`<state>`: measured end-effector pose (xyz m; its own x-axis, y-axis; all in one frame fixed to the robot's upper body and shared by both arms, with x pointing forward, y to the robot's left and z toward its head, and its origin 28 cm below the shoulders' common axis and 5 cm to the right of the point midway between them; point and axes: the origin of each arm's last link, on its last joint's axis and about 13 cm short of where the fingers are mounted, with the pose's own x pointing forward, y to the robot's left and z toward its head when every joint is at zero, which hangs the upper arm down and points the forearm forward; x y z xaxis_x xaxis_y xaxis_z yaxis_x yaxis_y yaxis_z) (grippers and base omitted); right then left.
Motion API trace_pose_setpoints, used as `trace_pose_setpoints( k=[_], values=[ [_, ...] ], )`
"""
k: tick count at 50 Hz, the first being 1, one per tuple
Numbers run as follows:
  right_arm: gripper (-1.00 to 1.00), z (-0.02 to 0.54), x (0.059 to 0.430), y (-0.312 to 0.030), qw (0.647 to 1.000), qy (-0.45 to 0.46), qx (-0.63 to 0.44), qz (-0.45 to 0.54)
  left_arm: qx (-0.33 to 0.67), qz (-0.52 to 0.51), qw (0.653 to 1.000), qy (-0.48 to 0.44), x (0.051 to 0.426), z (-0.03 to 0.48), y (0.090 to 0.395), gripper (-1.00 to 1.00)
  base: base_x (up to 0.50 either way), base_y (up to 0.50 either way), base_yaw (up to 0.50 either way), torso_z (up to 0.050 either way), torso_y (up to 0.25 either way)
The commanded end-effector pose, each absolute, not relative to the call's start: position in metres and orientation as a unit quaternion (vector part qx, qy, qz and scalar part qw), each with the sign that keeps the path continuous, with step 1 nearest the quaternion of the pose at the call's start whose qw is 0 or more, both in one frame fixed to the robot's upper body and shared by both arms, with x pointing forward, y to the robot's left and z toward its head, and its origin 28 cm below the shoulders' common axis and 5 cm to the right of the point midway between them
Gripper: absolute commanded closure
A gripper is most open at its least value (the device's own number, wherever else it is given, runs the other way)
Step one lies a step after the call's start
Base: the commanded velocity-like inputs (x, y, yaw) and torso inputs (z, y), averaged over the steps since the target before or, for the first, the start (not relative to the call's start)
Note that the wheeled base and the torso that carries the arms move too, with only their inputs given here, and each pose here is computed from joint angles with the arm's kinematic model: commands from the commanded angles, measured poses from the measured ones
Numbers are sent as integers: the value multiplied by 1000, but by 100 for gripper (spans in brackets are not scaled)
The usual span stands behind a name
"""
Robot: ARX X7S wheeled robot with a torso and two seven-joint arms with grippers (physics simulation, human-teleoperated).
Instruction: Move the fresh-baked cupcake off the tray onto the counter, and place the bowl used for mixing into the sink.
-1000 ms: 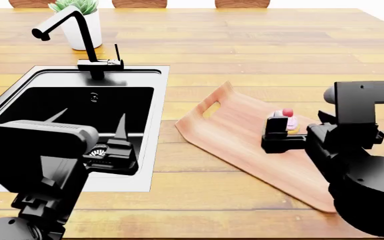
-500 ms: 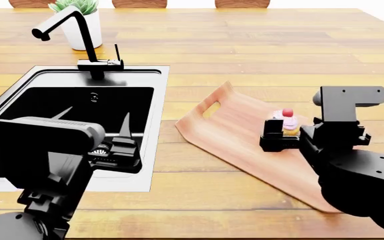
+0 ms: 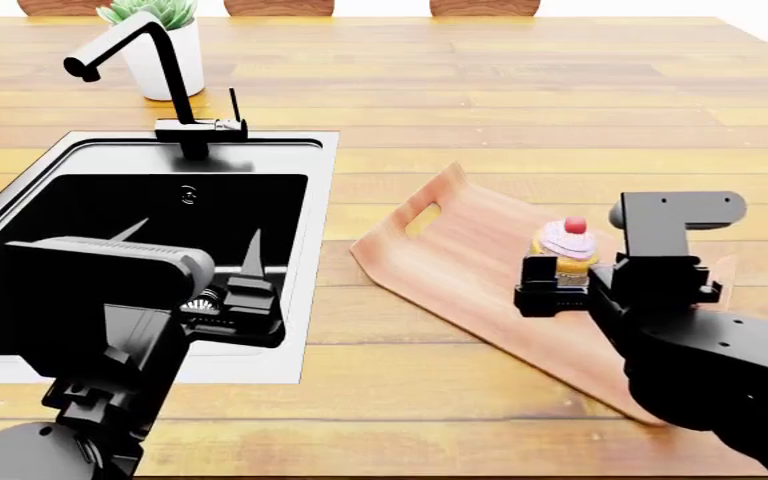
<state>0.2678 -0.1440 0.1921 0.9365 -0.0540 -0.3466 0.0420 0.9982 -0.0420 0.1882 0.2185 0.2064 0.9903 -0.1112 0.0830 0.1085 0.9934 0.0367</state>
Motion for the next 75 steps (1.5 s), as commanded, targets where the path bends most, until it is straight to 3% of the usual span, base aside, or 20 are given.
trace_pose_setpoints(
  k=[1,75],
  values=[
    [-100,189,274,-143,983,181,-19,-21,14,-53,998,-41,189,204,219,-100,0,0,0,0,0],
    [-100,176,290,-143,981,191,-27,-18,12,-50,998,-24,197,195,220,-100,0,0,0,0,0]
  ],
)
